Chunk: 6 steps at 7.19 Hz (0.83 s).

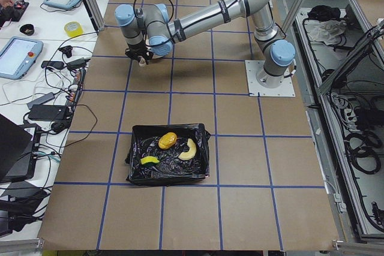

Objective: Sweep and dump trash into bin

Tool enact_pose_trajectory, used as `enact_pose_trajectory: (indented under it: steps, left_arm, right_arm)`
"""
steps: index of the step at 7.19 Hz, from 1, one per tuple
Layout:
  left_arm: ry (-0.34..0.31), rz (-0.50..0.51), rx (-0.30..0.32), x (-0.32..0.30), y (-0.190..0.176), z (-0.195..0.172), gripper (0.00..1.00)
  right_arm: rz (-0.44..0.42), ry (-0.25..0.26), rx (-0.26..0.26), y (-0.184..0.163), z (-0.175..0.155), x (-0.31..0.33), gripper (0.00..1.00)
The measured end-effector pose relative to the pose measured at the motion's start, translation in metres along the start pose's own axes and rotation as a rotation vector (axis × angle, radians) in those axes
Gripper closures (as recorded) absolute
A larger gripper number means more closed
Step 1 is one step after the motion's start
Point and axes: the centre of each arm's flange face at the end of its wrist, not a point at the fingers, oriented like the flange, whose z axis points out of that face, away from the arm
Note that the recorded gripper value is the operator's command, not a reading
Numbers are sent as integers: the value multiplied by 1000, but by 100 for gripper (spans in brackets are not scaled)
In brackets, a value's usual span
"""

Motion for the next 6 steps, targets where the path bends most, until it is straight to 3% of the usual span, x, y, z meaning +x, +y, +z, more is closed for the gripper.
enact_pose_trajectory:
  steps: [2, 5, 6]
  left_arm:
    - [15, 18, -1, -10, -7, 23, 100]
    - [24, 23, -32, -10, -5, 28, 100]
    - [27, 23, -39, -10, -4, 29, 64]
  right_arm:
    - [-1, 5, 1, 0, 0, 0, 0]
    - [4, 4, 2, 0, -1, 0, 0]
    - [6, 1, 1, 0, 0, 0, 0]
